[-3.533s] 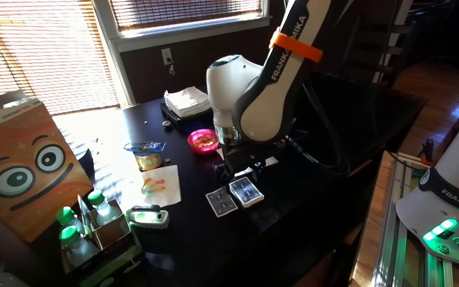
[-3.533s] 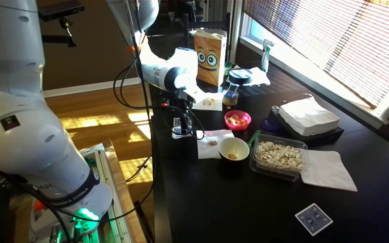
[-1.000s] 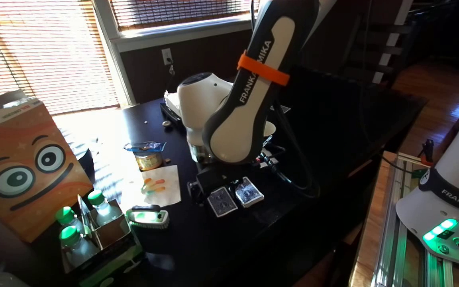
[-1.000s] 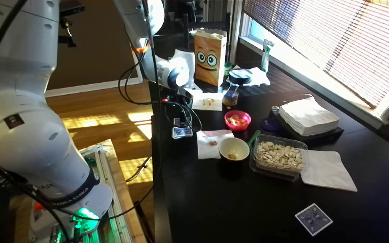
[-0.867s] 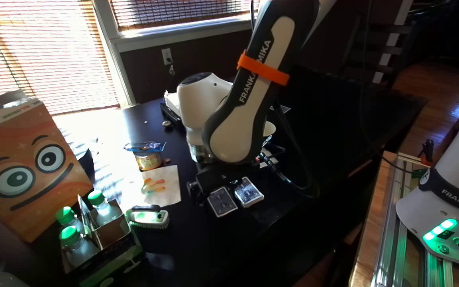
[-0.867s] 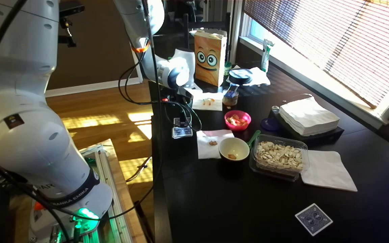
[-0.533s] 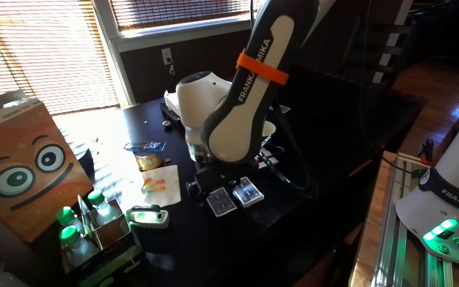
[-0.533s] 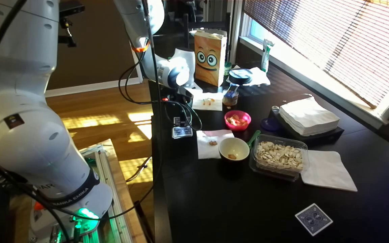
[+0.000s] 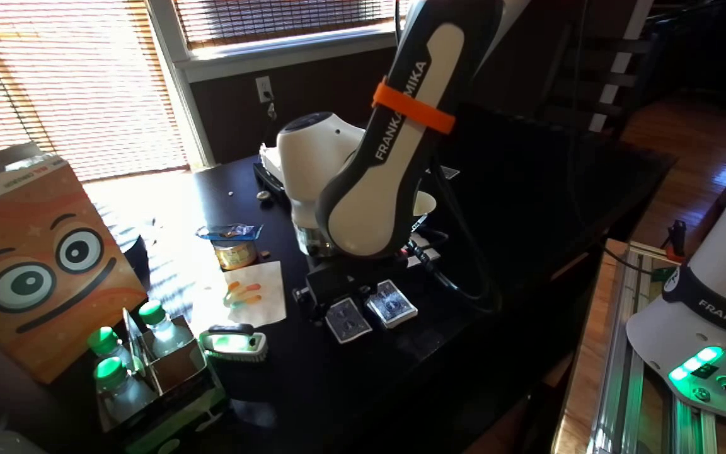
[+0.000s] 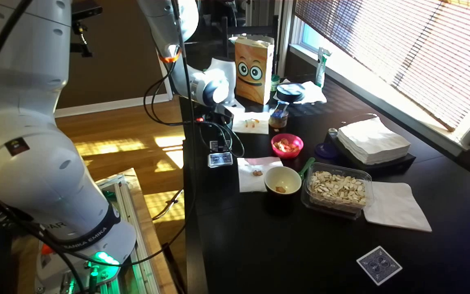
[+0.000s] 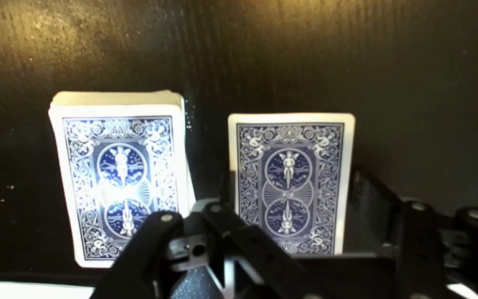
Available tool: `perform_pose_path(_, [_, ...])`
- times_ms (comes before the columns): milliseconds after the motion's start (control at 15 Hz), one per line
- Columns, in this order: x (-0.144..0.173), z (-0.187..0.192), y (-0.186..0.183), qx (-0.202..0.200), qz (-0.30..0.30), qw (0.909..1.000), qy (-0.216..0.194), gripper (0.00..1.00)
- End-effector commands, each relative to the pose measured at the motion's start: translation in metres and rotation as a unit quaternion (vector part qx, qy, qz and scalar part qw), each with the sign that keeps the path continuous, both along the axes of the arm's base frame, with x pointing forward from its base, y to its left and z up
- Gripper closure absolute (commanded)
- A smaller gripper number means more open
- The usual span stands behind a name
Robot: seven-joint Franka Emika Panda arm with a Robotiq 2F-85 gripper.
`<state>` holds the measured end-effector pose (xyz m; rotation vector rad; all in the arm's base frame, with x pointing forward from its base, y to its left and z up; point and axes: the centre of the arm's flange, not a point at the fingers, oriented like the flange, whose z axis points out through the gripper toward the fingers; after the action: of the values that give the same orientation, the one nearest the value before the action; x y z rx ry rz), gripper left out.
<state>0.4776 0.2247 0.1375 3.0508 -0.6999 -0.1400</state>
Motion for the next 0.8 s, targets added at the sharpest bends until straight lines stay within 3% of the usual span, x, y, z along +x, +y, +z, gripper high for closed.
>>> perform_pose_path(0, [0.0044,-0.007,0.0032,0.003,-0.008,1.0,0.003,0.35])
perform_pose_path(533, [0.0053,-0.0053,0.0026,0.002,-0.008,1.0,0.002,0.34])
perform_pose_path(733, [0.0055,-0.0046,0.0025,0.003,-0.008,1.0,0.001,0.42])
